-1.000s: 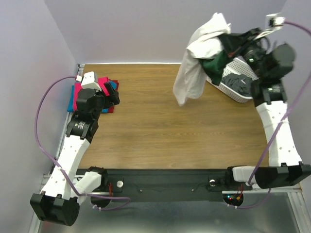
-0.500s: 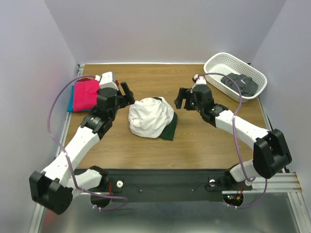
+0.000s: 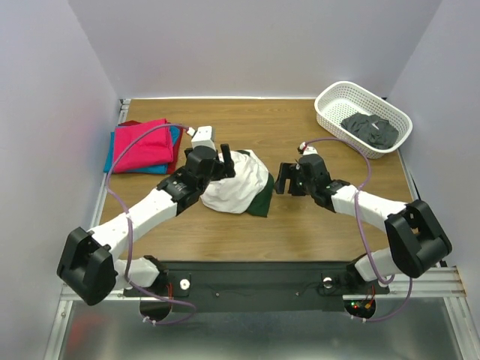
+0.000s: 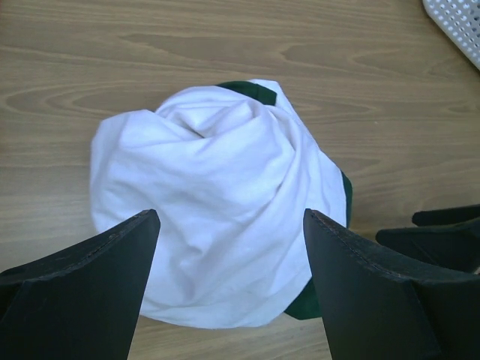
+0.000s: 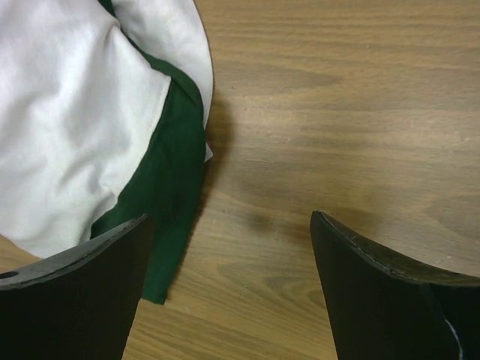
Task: Fold and stack the t-shirts
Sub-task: Flatten the tshirt out
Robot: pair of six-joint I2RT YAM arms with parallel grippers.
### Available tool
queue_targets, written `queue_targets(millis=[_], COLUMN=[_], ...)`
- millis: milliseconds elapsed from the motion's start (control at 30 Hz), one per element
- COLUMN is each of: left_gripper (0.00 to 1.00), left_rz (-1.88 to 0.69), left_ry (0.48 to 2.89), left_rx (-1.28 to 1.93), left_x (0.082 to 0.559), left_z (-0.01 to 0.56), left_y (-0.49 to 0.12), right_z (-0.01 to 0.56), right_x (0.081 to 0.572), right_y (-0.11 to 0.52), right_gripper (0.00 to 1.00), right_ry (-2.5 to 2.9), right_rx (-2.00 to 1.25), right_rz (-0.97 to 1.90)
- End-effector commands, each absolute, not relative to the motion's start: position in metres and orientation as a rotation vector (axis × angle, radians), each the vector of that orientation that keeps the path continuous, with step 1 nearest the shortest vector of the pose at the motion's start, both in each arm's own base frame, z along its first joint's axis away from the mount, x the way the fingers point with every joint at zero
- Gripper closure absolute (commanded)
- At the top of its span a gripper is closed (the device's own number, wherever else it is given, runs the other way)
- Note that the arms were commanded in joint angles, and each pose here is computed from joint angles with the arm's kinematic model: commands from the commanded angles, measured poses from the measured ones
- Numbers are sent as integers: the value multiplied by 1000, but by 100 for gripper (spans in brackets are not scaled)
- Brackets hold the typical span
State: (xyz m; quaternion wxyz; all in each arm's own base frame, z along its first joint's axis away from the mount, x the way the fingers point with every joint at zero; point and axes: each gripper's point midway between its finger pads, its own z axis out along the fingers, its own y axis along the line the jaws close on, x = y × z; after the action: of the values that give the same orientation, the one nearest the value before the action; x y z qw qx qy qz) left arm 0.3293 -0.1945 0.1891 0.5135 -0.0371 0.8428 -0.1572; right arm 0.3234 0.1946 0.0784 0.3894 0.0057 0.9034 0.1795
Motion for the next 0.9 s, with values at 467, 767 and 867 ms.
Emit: queue_targets(millis=[467, 767, 867], left_gripper=[14, 100, 100], left_rz=[-246, -225, -214], left_ry=[2108, 2076, 2025], left_rx=[2, 1, -27], left_x=[349, 345, 342], left_z=[134, 152, 177], left_y=[-237, -228, -216], right_z=[100, 106, 116], right_x=[316, 319, 316], right_y=[222, 235, 248], right_gripper=[10, 11, 11], right_ry=[2196, 2189, 2167], right_rx=[2, -19, -70], right_rz=[699, 768, 854])
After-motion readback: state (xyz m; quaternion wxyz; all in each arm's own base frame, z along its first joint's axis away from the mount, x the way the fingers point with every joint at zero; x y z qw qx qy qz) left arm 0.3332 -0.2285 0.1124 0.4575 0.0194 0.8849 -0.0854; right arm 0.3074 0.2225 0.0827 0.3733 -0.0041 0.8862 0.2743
